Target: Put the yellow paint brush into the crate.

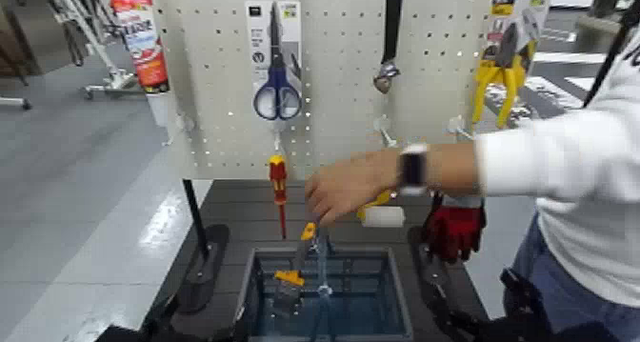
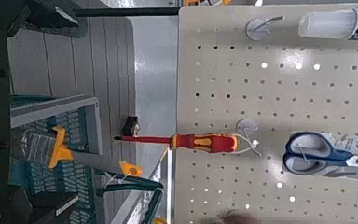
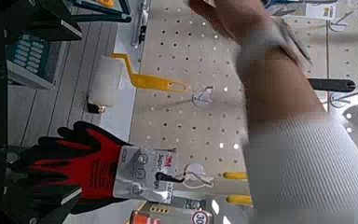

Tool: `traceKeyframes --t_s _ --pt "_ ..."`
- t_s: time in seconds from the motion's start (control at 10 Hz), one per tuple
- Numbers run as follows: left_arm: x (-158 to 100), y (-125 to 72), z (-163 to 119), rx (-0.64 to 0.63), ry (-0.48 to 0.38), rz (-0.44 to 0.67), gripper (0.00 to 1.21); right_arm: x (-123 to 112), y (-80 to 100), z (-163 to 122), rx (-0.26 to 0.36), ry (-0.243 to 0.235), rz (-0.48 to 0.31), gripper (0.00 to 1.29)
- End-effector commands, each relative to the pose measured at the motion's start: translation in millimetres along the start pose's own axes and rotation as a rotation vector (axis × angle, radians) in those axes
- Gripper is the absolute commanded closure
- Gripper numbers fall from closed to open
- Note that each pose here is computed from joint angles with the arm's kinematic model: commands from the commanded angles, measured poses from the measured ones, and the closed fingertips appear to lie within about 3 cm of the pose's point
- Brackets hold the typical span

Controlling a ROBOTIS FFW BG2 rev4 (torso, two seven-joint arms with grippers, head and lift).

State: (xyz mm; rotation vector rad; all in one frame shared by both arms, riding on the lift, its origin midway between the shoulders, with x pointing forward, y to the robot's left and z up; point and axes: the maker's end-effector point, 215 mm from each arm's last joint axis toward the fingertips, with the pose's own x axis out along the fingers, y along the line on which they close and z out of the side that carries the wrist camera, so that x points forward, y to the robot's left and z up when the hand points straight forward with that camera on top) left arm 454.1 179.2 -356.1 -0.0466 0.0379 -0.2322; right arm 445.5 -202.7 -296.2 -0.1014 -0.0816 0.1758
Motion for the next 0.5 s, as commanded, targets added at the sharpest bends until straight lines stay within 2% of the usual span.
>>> traceKeyframes --t_s 0.1,0.5 --pt "-2.0 3.7 0.1 0.014 0.000 0.012 0.00 -1.6 0.5 -4.0 0.010 0.012 -0.008 0.15" --pt "-1.3 1.8 -2.2 0.010 0.007 0.007 0.00 1.8 3.9 -1.2 -0.035 0.026 -0.002 0.15"
